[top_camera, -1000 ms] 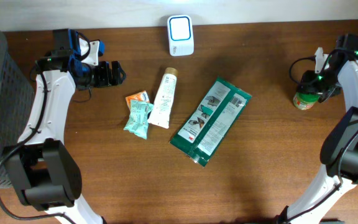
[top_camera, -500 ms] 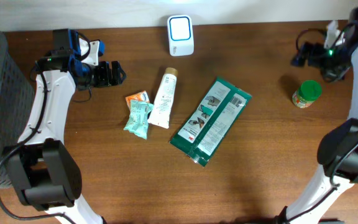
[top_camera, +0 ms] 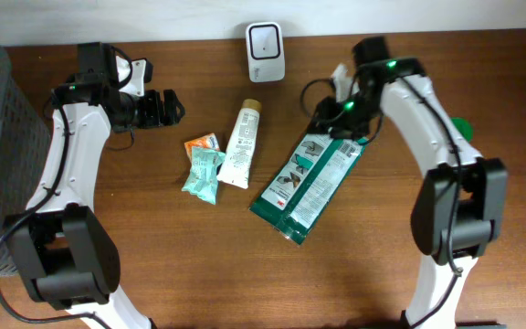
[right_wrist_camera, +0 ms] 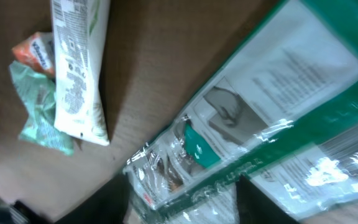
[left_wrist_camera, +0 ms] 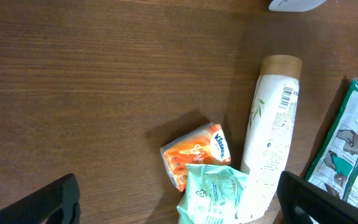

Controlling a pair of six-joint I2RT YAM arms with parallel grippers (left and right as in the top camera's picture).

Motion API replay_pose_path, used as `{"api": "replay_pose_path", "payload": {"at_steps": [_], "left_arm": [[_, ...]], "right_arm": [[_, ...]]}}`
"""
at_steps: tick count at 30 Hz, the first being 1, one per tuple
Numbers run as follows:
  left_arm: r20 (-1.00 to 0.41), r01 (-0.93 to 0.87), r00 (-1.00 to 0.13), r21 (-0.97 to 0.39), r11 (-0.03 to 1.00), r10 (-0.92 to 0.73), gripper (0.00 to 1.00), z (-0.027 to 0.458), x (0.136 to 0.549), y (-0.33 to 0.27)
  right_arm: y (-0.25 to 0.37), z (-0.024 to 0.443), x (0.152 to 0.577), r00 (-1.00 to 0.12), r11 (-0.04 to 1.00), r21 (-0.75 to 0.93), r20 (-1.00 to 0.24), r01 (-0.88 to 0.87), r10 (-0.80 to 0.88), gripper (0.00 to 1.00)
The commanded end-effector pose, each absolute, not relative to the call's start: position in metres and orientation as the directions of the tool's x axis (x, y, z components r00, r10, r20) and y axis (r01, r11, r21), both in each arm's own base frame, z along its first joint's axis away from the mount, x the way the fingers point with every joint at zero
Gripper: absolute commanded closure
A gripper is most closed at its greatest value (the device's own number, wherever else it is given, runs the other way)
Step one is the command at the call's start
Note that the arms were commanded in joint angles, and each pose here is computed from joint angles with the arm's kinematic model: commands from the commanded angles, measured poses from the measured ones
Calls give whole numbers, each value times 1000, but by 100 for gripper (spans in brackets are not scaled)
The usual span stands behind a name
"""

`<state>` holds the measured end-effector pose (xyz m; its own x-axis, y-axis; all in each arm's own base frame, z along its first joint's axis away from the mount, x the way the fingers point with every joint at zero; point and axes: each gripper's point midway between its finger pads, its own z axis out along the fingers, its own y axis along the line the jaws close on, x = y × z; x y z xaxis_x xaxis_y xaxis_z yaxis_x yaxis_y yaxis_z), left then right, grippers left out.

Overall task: Scan the item barcode
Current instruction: 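Move the right gripper back to the green-white glove package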

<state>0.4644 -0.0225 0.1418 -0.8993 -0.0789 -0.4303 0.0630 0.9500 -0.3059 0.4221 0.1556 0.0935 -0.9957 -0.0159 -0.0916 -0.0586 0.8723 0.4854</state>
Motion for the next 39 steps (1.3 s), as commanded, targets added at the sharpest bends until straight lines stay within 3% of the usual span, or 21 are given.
{"api": "replay_pose_path", "payload": {"at_steps": [1,2,4,7,13,21,23,25,28,30,34,39], "left_arm": [[-440,62,-894,-303,951,-81,1,144,470,-19],[-440,62,-894,-303,951,-81,1,144,470,-19],[-440,62,-894,-303,951,-81,1,144,470,-19],[-440,62,-894,-303,951,-81,1,144,470,-19],[-440,62,-894,-303,951,-81,1,144,470,-19],[-440,62,-894,-303,951,-81,1,144,470,-19],[-440,62,-894,-303,951,-81,1,144,470,-19],[-440,62,-894,-303,951,-81,1,144,470,-19],[-440,62,-894,-303,951,-81,1,144,470,-19],[-440,62,-894,-303,951,-81,1,144,470,-19],[-440,62,-894,-303,951,-81,1,144,470,-19],[-451,78,-889,-322,944,-81,1,147,472,-23]], "right_arm": [[163,77,413,-995,905,418,-91,-75,-40,69],[163,76,421,-986,911,391,-145,-130,-79,77],[173,83,447,-923,877,354,-320,-325,-213,77],[174,77,477,-898,892,321,-404,-318,-174,77],[175,24,492,-943,919,360,-332,-160,-34,81],[130,13,495,-954,959,275,-300,-68,18,81],[134,26,497,-950,933,342,-314,-113,0,71],[135,74,498,-945,893,426,-326,-143,4,45],[124,109,466,-974,902,422,-228,-88,11,43],[108,107,431,-995,938,346,-102,-25,12,43],[68,62,363,-986,991,127,166,46,24,43],[33,18,326,-958,992,-49,258,119,128,43]]}}
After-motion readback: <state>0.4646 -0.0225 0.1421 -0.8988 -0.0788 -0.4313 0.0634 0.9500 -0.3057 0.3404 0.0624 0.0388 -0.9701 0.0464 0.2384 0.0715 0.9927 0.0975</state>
